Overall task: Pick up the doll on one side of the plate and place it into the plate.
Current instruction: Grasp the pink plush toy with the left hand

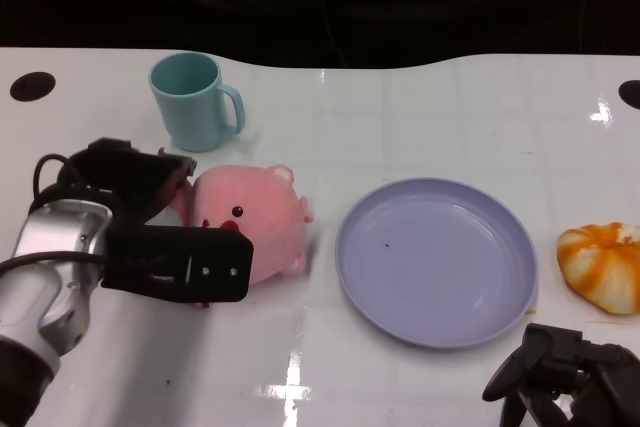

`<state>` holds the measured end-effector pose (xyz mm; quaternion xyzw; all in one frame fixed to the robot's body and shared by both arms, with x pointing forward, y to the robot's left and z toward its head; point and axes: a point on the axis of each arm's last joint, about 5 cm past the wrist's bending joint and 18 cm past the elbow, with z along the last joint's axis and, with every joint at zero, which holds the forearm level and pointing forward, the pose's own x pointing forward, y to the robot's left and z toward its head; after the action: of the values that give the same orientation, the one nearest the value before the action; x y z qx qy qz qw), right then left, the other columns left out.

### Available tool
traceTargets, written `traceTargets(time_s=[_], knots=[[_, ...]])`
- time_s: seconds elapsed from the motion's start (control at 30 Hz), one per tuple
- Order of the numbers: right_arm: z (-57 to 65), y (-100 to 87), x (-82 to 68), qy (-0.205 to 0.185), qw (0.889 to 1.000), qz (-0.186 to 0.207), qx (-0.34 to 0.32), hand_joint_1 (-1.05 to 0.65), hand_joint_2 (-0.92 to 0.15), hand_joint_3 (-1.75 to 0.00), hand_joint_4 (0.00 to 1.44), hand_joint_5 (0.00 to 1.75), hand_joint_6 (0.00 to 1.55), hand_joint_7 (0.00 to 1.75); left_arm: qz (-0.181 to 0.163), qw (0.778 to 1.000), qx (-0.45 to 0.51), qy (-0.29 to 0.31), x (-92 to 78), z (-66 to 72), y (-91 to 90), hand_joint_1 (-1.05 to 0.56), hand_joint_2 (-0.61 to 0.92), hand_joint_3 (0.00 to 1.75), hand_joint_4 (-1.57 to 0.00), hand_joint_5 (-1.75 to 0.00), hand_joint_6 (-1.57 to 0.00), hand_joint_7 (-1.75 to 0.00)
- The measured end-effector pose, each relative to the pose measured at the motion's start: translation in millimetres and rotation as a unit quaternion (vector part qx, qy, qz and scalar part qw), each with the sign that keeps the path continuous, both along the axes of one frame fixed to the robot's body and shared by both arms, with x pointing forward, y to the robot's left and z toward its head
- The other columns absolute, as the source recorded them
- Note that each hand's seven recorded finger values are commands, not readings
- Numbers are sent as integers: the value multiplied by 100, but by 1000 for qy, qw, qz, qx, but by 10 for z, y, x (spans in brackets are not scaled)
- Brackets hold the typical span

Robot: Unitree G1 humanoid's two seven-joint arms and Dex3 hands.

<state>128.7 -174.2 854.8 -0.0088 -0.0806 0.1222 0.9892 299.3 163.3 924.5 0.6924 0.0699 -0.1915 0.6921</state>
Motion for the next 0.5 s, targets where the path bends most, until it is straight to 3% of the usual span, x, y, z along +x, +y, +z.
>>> traceTargets(time_s=[0.5], knots=[[27, -5, -48, -4, 1000, -1, -1, -96, -92, -44, 92, 145, 89, 113, 12, 999, 14, 52, 172, -302, -107, -69, 92, 3, -21, -10, -32, -1]])
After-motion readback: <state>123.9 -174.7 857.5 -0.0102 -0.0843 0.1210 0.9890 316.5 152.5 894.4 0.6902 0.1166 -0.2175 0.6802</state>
